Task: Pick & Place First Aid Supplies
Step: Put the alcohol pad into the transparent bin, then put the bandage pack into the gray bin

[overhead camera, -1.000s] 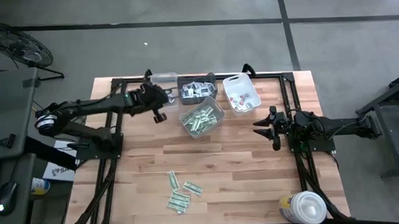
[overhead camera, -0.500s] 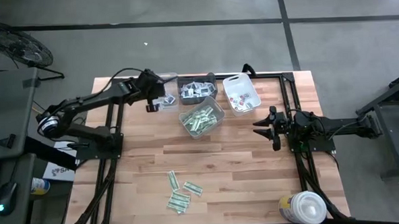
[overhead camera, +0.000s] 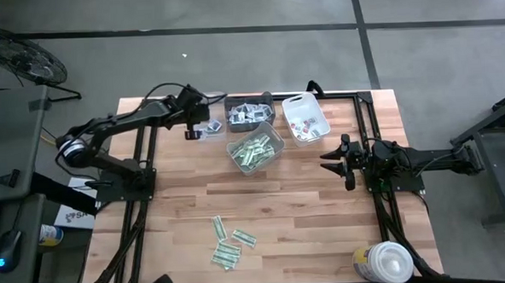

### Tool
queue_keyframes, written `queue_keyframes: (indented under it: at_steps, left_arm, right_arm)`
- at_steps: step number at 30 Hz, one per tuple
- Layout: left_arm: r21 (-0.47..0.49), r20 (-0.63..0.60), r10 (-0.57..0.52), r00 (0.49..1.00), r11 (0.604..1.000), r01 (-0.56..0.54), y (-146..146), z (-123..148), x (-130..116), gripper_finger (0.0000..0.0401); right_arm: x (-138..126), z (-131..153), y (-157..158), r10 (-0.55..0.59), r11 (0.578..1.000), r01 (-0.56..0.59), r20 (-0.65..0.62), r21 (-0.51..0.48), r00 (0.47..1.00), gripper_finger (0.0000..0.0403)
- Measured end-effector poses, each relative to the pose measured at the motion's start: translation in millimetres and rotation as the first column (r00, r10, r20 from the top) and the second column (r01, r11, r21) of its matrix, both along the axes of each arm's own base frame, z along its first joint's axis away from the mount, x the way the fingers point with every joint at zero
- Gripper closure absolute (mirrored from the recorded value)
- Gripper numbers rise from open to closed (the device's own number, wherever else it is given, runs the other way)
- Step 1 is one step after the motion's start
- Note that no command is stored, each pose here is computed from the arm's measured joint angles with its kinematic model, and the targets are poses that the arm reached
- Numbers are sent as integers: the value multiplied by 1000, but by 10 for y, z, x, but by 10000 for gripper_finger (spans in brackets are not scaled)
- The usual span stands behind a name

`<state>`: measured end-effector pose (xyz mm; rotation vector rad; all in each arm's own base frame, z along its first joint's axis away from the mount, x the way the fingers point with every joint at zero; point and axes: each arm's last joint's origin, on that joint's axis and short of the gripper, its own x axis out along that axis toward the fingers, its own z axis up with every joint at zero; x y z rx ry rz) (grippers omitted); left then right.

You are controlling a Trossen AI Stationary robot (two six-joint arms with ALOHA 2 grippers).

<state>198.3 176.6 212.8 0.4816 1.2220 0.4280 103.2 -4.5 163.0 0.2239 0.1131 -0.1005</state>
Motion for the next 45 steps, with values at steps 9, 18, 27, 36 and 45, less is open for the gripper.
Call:
queue_keyframes:
  at_steps: [9,18,27,36,45]
  left_arm:
    - [6,4,-35,999,999,35,16,-17,32,358]
    - [-5,10,-51,999,999,51,19,23,44,279]
    - [-135,38,-126,991,982,130,5,454,89,265]
    - [-368,101,-241,965,892,261,-211,604,-22,265]
    - [-430,143,-300,943,839,333,-893,674,-146,265]
  right_arm:
    - [0,0,0,0,1000,0,0,0,1000,263]
    - [0,0,0,0,1000,0,0,0,1000,263]
    - [0,0,0,0,1000,0,0,0,1000,263]
    - [0,0,0,0,1000,0,0,0,1000,263]
    - [0,0,0,0,1000,0,0,0,1000,263]
